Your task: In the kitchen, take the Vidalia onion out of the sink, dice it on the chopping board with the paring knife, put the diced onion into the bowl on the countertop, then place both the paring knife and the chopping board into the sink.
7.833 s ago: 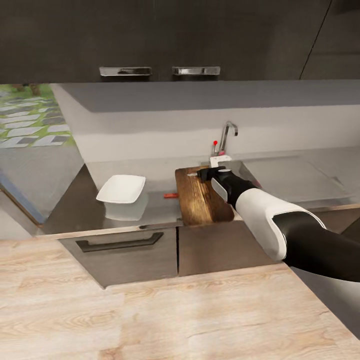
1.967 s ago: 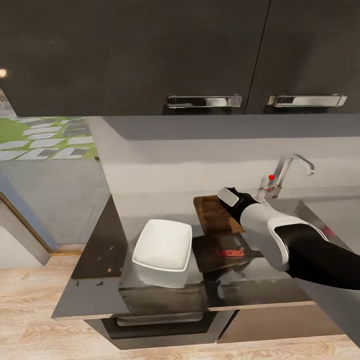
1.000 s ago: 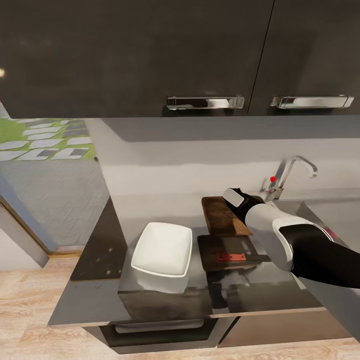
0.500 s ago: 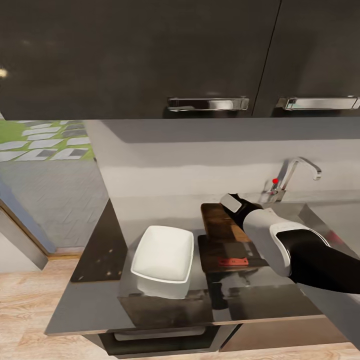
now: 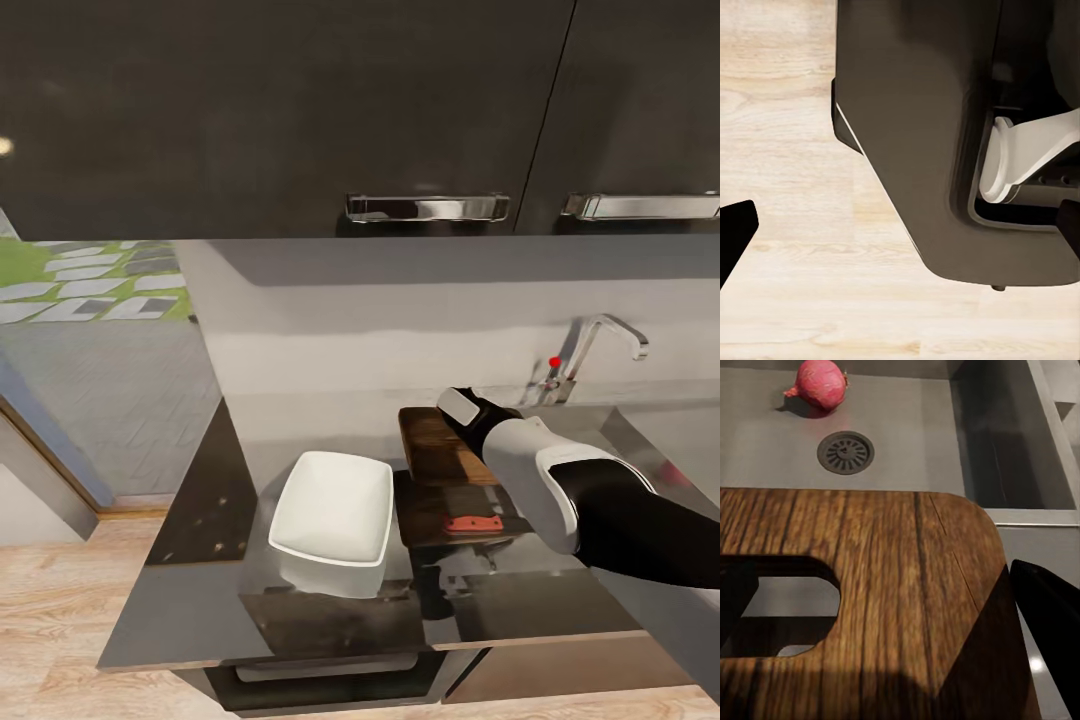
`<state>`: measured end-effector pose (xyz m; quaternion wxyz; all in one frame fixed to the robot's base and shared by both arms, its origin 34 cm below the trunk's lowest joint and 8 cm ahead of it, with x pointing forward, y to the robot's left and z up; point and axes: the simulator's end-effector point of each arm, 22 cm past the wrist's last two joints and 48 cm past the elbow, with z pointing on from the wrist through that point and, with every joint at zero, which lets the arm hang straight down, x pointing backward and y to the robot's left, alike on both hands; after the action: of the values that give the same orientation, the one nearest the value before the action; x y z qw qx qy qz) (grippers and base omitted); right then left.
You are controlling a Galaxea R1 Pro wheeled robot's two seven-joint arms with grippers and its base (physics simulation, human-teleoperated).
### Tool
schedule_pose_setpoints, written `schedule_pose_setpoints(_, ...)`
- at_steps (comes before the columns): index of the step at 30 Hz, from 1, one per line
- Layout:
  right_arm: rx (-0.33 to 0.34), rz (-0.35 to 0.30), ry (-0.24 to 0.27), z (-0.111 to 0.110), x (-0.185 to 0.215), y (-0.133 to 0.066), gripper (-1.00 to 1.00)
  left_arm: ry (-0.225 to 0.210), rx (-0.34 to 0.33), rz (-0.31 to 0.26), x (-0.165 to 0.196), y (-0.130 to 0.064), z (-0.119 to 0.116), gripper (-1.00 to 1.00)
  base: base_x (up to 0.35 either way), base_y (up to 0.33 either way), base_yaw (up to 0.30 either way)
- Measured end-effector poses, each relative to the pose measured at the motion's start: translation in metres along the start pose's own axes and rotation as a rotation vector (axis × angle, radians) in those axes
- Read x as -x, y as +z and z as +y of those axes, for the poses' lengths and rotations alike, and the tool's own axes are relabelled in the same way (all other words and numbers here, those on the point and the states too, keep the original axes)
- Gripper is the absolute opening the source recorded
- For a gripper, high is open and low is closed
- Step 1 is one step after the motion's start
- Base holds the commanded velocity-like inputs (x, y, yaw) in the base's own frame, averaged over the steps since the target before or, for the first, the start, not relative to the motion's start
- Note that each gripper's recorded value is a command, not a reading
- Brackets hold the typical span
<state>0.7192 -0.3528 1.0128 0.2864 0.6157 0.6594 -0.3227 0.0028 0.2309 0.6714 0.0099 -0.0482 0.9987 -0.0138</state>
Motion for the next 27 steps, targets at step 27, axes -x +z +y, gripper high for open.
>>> schedule_pose_setpoints(27,-0.038,0.006,-0.059,-0.014,-0.034,0.026,-1.00,0.000,0.003,0.035,-0.012,-0.004,0.001,1.00,0.000,0.000,0.000)
